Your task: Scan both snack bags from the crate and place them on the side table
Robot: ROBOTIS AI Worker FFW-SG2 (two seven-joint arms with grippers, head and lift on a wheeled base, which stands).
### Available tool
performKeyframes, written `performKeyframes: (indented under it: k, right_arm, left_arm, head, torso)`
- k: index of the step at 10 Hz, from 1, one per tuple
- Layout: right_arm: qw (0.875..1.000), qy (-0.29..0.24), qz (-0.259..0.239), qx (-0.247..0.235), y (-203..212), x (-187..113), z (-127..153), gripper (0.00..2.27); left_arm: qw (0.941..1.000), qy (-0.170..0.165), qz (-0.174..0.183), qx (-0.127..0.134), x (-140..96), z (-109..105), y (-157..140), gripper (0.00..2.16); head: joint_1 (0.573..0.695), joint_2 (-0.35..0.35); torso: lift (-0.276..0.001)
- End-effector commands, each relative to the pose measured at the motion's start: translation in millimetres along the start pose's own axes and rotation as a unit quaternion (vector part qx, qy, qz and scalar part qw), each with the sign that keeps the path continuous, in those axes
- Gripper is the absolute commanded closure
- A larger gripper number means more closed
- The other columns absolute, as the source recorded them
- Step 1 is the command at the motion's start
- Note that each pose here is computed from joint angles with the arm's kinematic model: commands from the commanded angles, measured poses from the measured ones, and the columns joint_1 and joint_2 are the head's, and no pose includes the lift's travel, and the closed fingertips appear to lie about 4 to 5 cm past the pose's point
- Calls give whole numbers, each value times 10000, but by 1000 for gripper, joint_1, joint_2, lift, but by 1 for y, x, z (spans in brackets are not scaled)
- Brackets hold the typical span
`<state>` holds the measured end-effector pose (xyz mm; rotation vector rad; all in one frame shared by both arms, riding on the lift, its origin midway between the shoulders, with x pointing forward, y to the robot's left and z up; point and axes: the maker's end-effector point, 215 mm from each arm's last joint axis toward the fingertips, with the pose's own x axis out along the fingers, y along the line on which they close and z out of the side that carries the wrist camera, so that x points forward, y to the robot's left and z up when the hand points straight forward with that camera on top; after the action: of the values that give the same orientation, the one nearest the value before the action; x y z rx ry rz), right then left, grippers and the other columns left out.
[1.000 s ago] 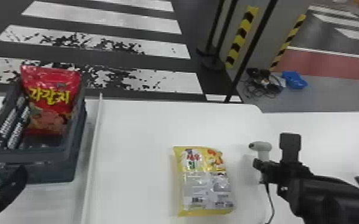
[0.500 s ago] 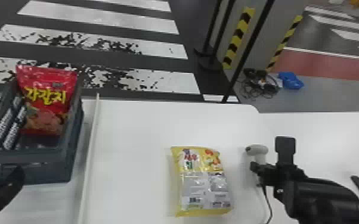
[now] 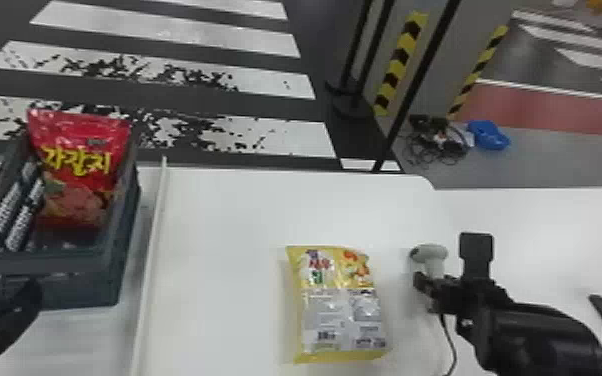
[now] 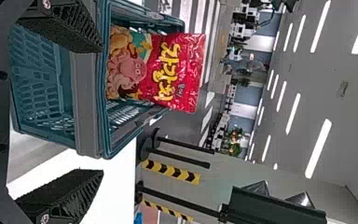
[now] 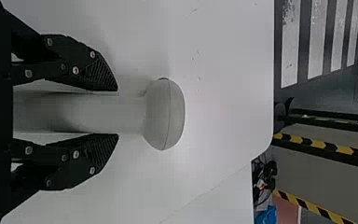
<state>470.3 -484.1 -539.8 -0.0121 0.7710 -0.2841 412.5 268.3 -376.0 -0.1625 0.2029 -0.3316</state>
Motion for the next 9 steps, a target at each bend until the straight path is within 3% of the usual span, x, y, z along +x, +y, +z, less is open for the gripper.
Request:
performKeyframes:
  k: [1,4,9]
  right_arm:
    - [10000,15,-40,4,-4,0,-3,100]
    - [9995,-185,-237,97,-26,-14,12,100]
    - [9969,-691,-316,184,-29,-100,46,103]
  left_arm:
    - [10000,-8,5,-3,0,0,0,73]
    - [10000,5,9,9,-2,0,2,73]
    - [10000,-4,1,22,-3,2,3,73]
  head:
    - [695,-268]
    - [695,-284]
    - [695,-301]
  torso:
    - [-95]
    - [-95]
    - [-95]
